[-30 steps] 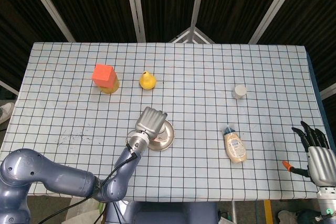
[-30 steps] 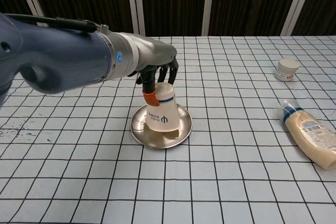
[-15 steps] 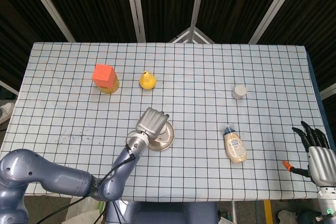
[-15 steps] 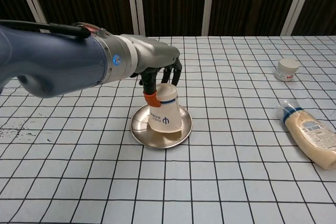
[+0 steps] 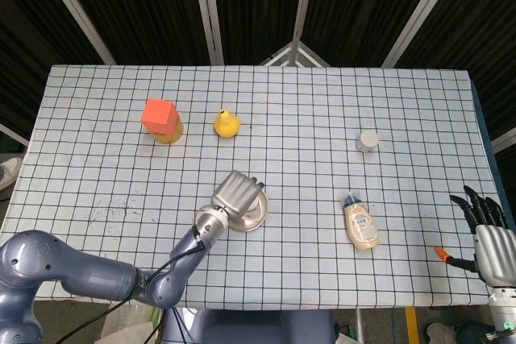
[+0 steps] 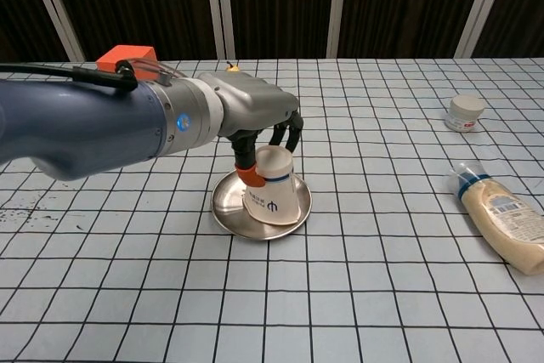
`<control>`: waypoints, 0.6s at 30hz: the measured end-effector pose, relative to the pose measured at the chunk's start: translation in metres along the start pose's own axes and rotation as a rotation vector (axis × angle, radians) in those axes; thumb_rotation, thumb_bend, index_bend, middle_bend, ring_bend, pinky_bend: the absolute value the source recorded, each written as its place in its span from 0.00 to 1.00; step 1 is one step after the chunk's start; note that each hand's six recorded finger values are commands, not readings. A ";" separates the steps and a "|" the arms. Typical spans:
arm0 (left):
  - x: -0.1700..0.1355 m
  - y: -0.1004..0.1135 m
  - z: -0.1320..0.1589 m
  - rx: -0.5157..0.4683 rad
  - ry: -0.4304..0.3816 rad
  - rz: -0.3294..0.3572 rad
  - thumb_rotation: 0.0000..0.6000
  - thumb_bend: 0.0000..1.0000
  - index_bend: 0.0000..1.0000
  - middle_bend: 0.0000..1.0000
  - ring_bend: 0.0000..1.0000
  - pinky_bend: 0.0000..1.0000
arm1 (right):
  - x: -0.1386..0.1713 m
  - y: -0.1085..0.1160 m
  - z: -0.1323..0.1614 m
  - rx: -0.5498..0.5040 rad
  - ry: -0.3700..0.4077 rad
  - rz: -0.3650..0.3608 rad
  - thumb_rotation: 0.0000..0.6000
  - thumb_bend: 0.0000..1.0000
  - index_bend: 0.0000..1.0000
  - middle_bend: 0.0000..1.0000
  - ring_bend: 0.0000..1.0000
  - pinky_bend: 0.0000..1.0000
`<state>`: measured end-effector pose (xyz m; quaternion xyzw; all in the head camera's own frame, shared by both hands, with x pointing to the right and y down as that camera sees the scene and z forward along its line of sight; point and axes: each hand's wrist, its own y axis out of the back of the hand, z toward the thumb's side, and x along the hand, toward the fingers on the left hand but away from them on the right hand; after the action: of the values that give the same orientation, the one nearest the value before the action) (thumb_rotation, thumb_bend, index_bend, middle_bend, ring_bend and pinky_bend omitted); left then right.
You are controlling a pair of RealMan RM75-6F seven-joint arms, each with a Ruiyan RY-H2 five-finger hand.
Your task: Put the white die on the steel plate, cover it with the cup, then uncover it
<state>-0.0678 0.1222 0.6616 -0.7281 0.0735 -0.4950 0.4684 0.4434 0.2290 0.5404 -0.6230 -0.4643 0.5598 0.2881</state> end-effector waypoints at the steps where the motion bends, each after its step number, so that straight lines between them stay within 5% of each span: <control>1: 0.000 0.000 0.000 0.004 0.002 0.002 1.00 0.46 0.45 0.46 0.67 0.74 | 0.000 0.000 0.000 0.000 0.001 0.000 1.00 0.14 0.18 0.03 0.10 0.00; 18: 0.004 0.004 -0.023 0.137 0.071 0.070 1.00 0.46 0.43 0.46 0.67 0.74 | 0.000 -0.003 0.002 -0.009 0.008 0.016 1.00 0.14 0.18 0.03 0.10 0.00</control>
<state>-0.0821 0.1038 0.6627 -0.6733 0.0815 -0.5076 0.5314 0.4404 0.2302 0.5422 -0.6301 -0.4607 0.5575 0.2827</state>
